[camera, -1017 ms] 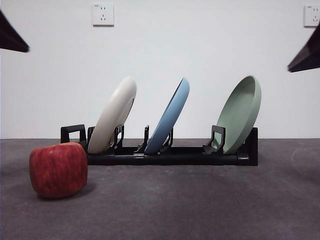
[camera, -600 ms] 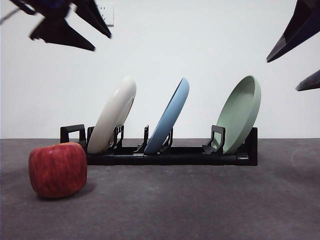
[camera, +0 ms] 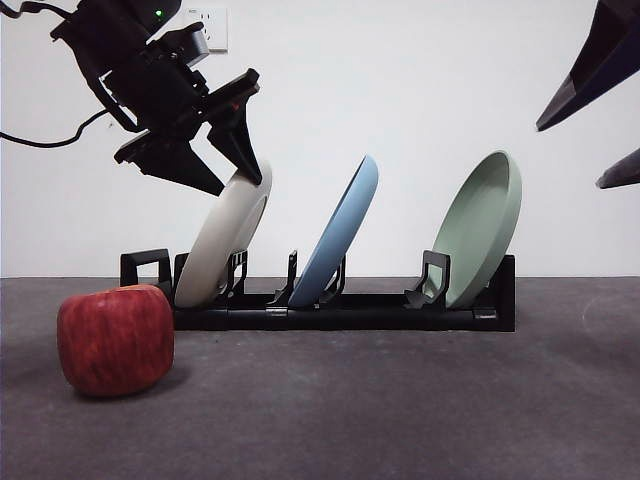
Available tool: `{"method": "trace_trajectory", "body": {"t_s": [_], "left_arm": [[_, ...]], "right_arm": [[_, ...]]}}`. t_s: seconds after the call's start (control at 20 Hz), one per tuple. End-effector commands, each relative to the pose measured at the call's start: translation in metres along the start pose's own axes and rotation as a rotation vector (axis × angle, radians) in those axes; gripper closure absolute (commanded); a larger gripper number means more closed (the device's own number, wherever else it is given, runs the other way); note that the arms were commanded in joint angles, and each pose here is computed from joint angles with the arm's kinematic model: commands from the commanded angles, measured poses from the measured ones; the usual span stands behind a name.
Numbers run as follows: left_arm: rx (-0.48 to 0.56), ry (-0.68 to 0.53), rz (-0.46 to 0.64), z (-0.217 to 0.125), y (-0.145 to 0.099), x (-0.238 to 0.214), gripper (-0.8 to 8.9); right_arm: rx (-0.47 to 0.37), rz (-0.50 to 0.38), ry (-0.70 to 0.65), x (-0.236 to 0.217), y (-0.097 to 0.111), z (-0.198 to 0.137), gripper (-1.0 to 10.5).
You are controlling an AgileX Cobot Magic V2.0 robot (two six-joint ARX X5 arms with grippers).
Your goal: Take the yellow plate from the plate rack,put the plate on the table,take the apple from the table,put the apple in the plate
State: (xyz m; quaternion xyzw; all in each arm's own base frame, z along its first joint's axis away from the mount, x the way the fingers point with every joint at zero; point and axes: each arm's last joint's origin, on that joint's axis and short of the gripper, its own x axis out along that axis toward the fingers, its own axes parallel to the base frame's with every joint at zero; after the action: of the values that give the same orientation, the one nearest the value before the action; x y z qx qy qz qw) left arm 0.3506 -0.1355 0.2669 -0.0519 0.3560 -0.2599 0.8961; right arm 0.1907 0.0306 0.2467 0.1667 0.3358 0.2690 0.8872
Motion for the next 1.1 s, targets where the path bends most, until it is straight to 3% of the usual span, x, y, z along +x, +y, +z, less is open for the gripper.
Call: {"method": "trace_trajectory", "body": {"t_s": [0.05,0.1,0.15,0.45,0.85,1.1], "left_arm": [[0.022,-0.007,-0.004,0.0,-0.001,0.004,7.06],[0.022,-0.005,-0.004,-0.001,-0.001,0.004,8.06],[0.022,-0.005,-0.007,-0.001,-0.001,0.004,8.21],[0.036,0.009,-0.045,0.01,-0.017,-0.019,8.22],[0.152,-0.051,-0.116,0.017,-0.066,-0.108,8.22],[0.262,0.071,-0.199,-0.011,-0.105,-0.15,8.22]], "right_arm": [[-0.009,-0.003,-0.001,0.0,0.0,0.001,5.7],[-0.009,-0.013,-0.003,0.0,0.0,0.001,5.7],[-0.009,-0.028,-0.005,0.0,-0.001,0.001,5.7],[-0.009,-0.051,-0.01,0.0,-0.001,0.001,5.7],[-0.014,-0.05,-0.021,0.0,-0.001,0.002,5.7],[-0.05,-0.039,-0.079,-0.006,0.006,0.018,5.7]]}}
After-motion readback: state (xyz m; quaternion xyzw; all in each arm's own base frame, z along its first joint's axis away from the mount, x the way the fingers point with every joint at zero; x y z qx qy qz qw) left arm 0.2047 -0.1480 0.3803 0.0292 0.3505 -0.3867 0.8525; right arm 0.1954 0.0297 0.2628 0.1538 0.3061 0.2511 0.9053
